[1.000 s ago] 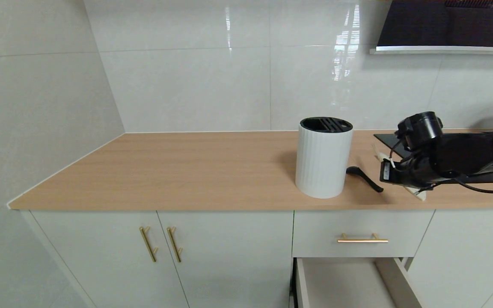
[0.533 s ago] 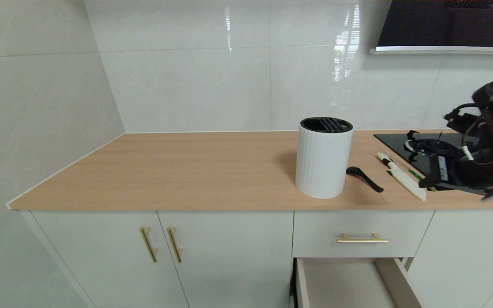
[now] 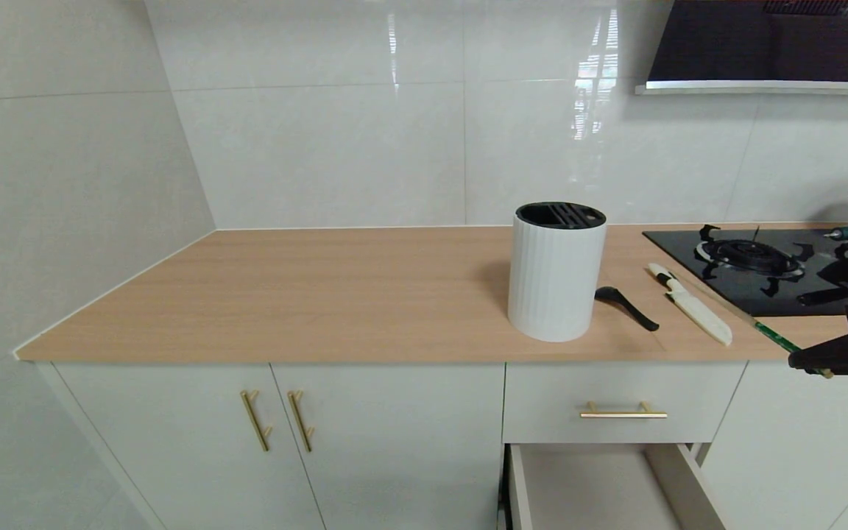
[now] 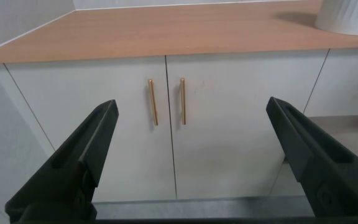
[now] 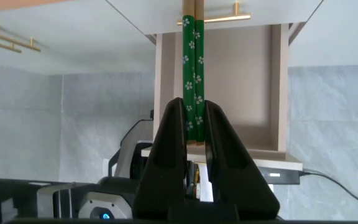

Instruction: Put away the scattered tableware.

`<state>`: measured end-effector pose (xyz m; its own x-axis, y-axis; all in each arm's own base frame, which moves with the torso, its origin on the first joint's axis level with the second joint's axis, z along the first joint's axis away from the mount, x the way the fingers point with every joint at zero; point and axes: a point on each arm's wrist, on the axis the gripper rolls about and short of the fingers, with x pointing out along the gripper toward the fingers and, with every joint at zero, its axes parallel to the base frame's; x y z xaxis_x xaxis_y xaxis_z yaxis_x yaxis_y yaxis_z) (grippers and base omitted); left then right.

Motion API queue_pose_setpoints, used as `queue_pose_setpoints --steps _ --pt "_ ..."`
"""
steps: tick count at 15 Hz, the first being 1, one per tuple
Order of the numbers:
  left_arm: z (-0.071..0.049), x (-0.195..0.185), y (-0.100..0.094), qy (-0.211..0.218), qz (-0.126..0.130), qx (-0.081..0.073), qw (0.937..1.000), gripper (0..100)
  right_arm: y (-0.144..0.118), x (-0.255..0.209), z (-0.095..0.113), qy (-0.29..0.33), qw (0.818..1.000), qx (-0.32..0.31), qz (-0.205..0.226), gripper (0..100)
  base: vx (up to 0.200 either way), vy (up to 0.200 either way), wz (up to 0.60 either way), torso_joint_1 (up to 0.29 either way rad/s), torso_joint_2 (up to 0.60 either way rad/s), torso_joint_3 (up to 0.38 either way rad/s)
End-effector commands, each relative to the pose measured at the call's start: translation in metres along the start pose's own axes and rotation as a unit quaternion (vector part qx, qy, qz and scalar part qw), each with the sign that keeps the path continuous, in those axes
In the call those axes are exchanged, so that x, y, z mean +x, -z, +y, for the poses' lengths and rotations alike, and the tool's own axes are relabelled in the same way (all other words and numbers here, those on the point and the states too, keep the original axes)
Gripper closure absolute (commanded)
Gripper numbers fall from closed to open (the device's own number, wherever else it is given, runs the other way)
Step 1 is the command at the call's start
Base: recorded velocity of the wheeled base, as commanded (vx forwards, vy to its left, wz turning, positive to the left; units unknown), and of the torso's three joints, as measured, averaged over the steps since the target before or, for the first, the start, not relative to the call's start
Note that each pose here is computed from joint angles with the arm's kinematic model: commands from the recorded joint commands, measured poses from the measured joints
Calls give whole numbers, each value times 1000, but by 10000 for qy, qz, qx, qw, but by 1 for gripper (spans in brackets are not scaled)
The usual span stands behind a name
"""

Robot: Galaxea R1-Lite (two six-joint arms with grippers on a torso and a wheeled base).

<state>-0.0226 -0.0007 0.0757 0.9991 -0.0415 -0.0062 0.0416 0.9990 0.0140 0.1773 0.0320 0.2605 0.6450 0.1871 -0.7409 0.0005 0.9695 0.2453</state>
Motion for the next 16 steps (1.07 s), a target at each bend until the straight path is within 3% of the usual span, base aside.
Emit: queue_pose_setpoints --steps 1,9,16 --pt "0 0 0 0 7 -3 10000 0 2 3 -1 22 10000 -5 73 100 0 0 0 0 0 0" --pt "0 0 0 0 7 -3 10000 0 7 6 -2 35 9996 -211 173 100 0 0 0 -14 28 17" --pt "0 0 0 0 7 -3 10000 0 10 10 2 -24 9993 -322 213 100 0 0 0 -192 454 258"
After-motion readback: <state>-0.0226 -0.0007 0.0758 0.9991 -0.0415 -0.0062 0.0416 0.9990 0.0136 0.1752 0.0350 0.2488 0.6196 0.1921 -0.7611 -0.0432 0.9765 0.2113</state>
